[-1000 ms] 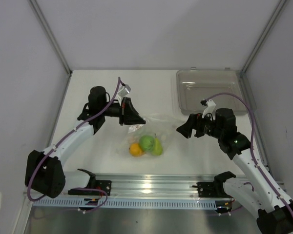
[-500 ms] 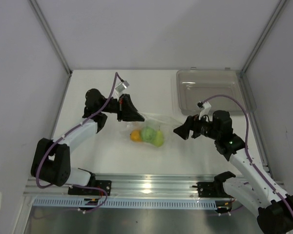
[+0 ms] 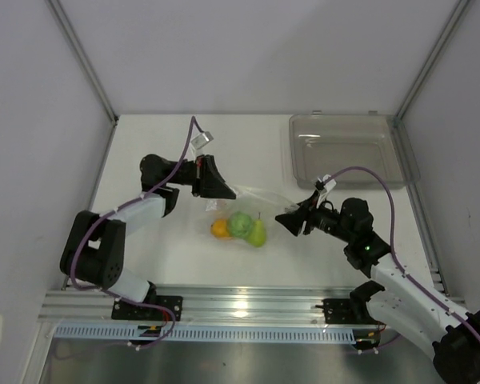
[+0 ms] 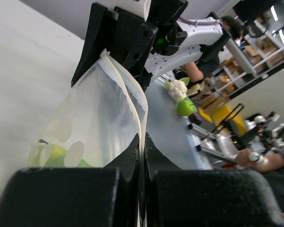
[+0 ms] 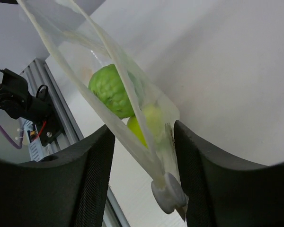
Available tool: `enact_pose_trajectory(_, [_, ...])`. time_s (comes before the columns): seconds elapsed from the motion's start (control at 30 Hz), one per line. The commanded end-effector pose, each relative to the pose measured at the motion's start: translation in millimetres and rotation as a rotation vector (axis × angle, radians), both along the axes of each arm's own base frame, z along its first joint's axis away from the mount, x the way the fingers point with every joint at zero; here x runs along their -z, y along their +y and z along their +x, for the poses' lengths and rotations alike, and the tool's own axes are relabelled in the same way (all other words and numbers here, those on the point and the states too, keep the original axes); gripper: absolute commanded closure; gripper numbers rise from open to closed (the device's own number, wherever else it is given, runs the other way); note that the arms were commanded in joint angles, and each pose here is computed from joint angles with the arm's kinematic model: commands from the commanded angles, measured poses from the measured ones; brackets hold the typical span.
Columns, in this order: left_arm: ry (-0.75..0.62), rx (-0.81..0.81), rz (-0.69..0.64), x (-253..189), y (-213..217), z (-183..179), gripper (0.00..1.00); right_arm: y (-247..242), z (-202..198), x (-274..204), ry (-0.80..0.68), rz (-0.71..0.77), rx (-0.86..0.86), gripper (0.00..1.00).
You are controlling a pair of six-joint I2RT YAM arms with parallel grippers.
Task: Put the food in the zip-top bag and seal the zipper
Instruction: Adjust the zipper food storage bag at the center of the board.
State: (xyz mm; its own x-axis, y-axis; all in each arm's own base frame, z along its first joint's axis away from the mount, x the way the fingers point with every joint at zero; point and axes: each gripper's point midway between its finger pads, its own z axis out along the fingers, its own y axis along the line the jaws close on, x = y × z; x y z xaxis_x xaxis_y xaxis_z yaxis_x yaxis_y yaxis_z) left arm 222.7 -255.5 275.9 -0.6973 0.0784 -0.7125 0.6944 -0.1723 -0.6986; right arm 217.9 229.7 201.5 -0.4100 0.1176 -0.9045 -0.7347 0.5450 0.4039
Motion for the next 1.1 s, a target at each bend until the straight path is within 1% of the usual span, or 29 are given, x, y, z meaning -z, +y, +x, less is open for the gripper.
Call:
enact_pose_trajectory(0.0, [-0.265, -0.06, -0.079, -30, 3, -9, 0.99, 8, 6, -18, -0.09, 0.07, 0.01, 0.46])
enact_pose_trajectory(0.03, [-0.24, -0.077, -0.051, -20, 2, -5, 0.99, 10, 4, -16, -0.084, 0.073, 0.002, 0.46])
enact_pose_trajectory(0.07, [-0.243, -0.086, -0.041, -20, 1, -6, 0.99, 10, 4, -13, -0.084, 0.076, 0.009, 0.46])
enact_pose_trajectory(0.1, [-0.333, -0.1, -0.054, -28, 0, -7, 0.99, 9, 2, -14, -0.087, 0.09, 0.019, 0.45])
enact_pose_trajectory(0.13, [-0.292, -0.099, -0.032, -23, 0, -9, 0.99, 7, 3, -13, -0.089, 0.1, 0.038, 0.41])
enact_pose_trajectory(0.17, [-0.304, -0.101, -0.034, -25, -1, -9, 0.99, 4, 2, -10, -0.09, 0.108, 0.049, 0.39])
enact_pose_trajectory(0.23, [-0.29, -0.091, -0.033, -25, 0, -11, 0.99, 1, 0, -14, -0.101, 0.125, 0.059, 0.38])
enact_pose_trajectory(0.33, [-0.295, -0.09, -0.05, -29, 0, -14, 0.99, -4, -1, -13, -0.098, 0.143, 0.073, 0.43])
enact_pose_trajectory(0.37, [-0.301, -0.09, -0.053, -30, 1, -14, 0.99, -5, 0, -16, -0.111, 0.156, 0.075, 0.48])
enact_pose_trajectory(0.5, [-0.301, -0.087, -0.054, -31, 1, -16, 0.99, -3, -2, -26, -0.131, 0.194, 0.062, 0.48])
enact_pose_trajectory(0.6, [-0.302, -0.09, -0.054, -31, 1, -17, 0.99, 2, 0, -32, -0.136, 0.202, 0.04, 0.51])
enact_pose_trajectory(0.7, [-0.298, -0.087, -0.054, -29, 1, -18, 0.99, 5, 1, -35, -0.136, 0.22, 0.029, 0.66])
enact_pose_trajectory(0.73, [-0.291, -0.087, -0.051, -28, 2, -18, 0.99, 5, 0, -35, -0.137, 0.223, 0.025, 0.88])
enact_pose_trajectory(0.77, [-0.29, -0.087, -0.048, -28, 2, -19, 0.99, 5, 0, -36, -0.138, 0.226, 0.025, 1.0])
enact_pose_trajectory(0.8, [-0.299, -0.091, -0.048, -27, 2, -18, 0.99, 4, -1, -37, -0.135, 0.229, 0.025, 1.0])
enact_pose_trajectory(0.83, [-0.278, -0.092, -0.037, -25, 2, -18, 0.99, 3, -3, -36, -0.128, 0.23, 0.028, 1.0])
enact_pose_trajectory(0.9, [-0.296, -0.111, -0.032, -25, 1, -14, 0.99, -2, -6, -41, -0.143, 0.237, 0.039, 1.0])
enact_pose_trajectory(0.93, [-0.247, -0.127, -0.007, -21, 1, -11, 0.99, -5, -7, -37, -0.127, 0.219, 0.049, 1.0])
enact_pose_trajectory(0.97, [-0.272, -0.146, 0.005, -17, 1, -7, 0.99, -8, -7, -42, -0.136, 0.218, 0.055, 1.0])
enact_pose_trajectory(1.0, [-0.283, -0.206, 0.019, -24, 0, 5, 0.99, -15, -9, -44, -0.143, 0.21, 0.073, 1.0])
enact_pose_trajectory(1.07, [-0.229, -0.273, 0.106, -6, 2, 15, 0.98, -20, -10, -50, -0.152, 0.209, 0.08, 1.0])
